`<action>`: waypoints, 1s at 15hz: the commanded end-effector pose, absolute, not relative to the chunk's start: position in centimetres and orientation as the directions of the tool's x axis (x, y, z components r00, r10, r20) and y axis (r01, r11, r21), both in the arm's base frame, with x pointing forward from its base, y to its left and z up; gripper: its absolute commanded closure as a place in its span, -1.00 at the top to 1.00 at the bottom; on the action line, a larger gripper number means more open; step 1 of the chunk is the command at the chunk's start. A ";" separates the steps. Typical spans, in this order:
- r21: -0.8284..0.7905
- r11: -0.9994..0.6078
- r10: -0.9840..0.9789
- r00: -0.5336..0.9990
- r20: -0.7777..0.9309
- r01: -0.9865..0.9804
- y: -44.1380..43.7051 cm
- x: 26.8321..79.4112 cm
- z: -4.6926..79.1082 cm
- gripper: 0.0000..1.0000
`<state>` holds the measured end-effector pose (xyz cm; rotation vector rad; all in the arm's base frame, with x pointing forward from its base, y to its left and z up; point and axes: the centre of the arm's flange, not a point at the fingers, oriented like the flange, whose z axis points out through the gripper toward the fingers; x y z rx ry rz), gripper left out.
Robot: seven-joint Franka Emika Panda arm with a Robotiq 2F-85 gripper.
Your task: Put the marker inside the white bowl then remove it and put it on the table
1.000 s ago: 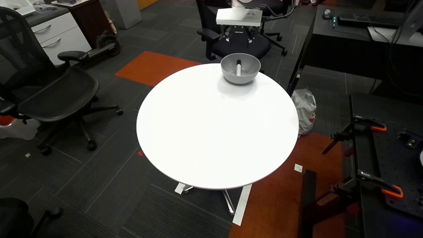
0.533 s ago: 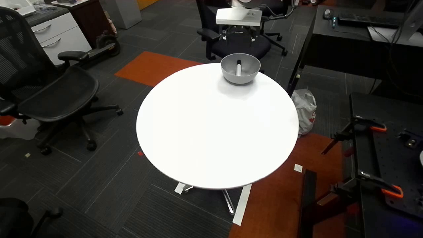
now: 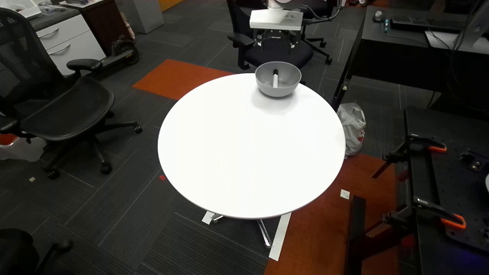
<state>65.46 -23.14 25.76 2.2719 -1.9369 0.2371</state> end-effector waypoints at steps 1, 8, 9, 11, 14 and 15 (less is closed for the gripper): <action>0.022 -0.166 -0.961 0.167 0.219 -0.986 -23.1 65.5 25.3 1.00; 0.051 -0.176 -0.962 0.182 0.204 -0.983 -23.0 65.2 22.7 1.00; 0.060 -0.177 -0.962 0.186 0.199 -0.982 -23.0 65.1 22.2 1.00; 0.073 -0.175 -0.964 0.186 0.189 -0.982 -23.1 65.0 21.2 1.00; 0.100 -0.185 -0.963 0.201 0.180 -0.978 -23.0 65.0 19.9 1.00; 0.107 -0.186 -0.963 0.203 0.178 -0.977 -22.9 65.0 19.6 1.00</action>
